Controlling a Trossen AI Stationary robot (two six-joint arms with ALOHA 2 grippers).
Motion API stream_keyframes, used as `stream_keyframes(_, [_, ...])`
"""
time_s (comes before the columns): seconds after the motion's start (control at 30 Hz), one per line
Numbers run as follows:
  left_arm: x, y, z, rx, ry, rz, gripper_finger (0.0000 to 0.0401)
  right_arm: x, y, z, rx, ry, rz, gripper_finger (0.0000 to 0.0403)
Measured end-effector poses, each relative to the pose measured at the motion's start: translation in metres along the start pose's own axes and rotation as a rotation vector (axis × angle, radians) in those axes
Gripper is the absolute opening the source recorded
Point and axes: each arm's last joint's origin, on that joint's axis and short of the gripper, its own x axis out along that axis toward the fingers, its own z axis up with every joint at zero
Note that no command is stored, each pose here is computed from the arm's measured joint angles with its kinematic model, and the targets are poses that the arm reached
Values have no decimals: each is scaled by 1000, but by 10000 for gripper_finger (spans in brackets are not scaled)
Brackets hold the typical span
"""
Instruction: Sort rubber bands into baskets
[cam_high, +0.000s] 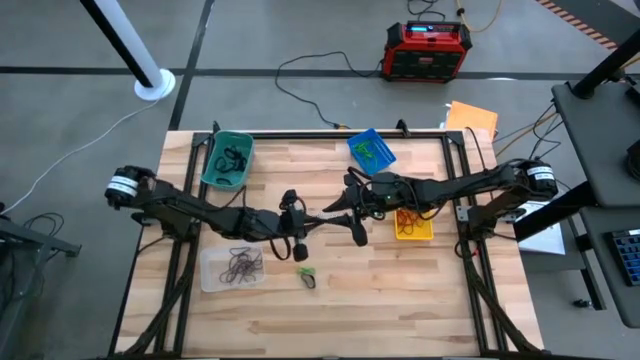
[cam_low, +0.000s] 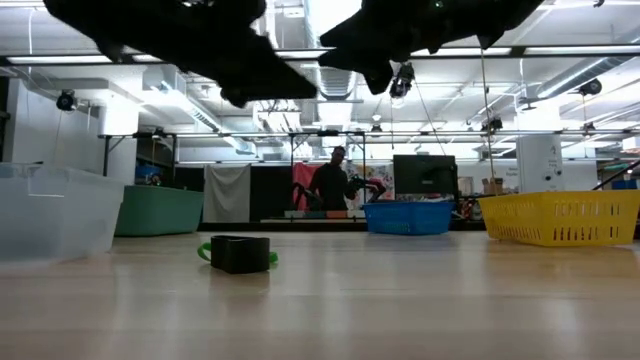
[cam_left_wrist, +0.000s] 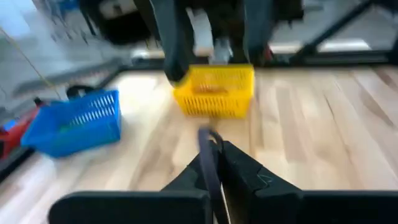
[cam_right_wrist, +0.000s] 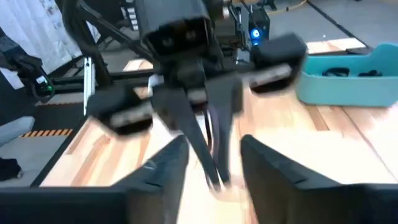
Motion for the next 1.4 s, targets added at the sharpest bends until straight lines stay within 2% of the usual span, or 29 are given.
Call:
stream_keyframes(0.13, [-29, 5, 6, -27, 203, -122, 0, -7, 0, 0, 6, 53, -47, 186])
stream_keyframes(0.27, [-68, 13, 26, -163, 515, -227, 0, -10, -1, -3, 7, 90, -112, 216])
stream_keyframes(0.43, [-110, 26, 52, -202, 887, -196, 0, -9, -2, -4, -5, 99, -121, 229])
stream_keyframes(0.5, [-122, 31, 54, -205, 1011, -178, 0, -9, -2, -6, -3, 115, -122, 231])
stream_keyframes(0.6, [-130, 32, 49, -227, 1147, -209, 0, -9, -2, -7, -2, 130, -123, 231])
stream_keyframes(0.77, [-129, 27, 32, -303, 1234, -329, 0, -9, -3, -10, 2, 155, -126, 231])
stream_keyframes(0.93, [-119, 20, -1, -382, 1299, -384, 0, -9, -3, -10, 1, 157, -126, 231])
stream_keyframes(1.17, [-114, 17, -35, -439, 1422, -337, 0, -9, -3, -10, -7, 157, -125, 229])
stream_keyframes(1.4, [-104, 12, -41, -441, 1476, -302, 5, -9, -3, -10, -9, 158, -125, 229])
